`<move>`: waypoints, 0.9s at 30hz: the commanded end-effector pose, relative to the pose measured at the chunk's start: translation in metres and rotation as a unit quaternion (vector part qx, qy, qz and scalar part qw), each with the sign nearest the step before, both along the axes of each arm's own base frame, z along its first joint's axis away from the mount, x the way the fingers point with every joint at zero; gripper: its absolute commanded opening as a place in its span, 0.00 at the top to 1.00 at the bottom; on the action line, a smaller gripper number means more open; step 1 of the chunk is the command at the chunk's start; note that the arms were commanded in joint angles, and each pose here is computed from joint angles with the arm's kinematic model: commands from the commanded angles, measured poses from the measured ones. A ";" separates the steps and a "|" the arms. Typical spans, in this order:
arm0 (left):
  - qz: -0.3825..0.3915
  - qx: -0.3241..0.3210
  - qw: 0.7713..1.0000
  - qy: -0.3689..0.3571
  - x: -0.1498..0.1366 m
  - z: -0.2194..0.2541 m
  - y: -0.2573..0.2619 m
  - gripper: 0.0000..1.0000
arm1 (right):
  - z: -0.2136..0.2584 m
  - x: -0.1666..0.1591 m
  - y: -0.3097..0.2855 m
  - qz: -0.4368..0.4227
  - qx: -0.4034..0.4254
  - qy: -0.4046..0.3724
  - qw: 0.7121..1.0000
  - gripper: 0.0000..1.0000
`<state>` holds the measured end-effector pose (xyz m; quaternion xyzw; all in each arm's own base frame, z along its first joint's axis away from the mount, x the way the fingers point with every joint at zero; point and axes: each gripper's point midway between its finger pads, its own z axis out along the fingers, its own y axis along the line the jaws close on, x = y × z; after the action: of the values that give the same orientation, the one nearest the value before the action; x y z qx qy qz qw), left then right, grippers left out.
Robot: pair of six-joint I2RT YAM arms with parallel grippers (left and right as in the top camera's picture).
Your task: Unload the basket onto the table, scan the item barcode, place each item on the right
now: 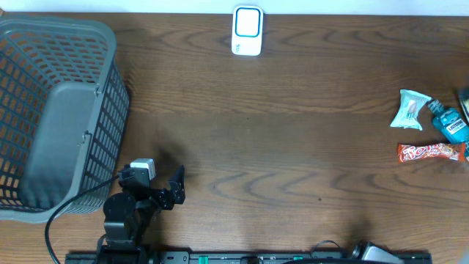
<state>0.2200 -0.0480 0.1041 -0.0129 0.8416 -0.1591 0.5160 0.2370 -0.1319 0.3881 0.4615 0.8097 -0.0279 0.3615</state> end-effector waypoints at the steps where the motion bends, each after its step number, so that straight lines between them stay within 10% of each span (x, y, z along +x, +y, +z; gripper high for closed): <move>1: -0.003 -0.001 1.000 0.007 -0.002 -0.005 -0.001 0.04 | 0.027 -0.027 0.022 0.027 -0.020 -0.051 0.998 0.01; 14: -0.003 -0.001 1.000 0.007 -0.002 -0.005 -0.001 0.04 | 0.086 -0.147 0.080 0.039 -0.105 -0.225 0.968 0.01; 27: -0.004 -0.001 1.000 0.007 -0.002 -0.005 -0.001 0.04 | 0.049 -0.174 0.095 0.215 -0.133 -0.208 0.945 0.01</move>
<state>0.2200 -0.0480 0.1041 -0.0129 0.8416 -0.1591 0.5160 0.0635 -0.0253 0.4503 0.2448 0.7736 0.0752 0.5797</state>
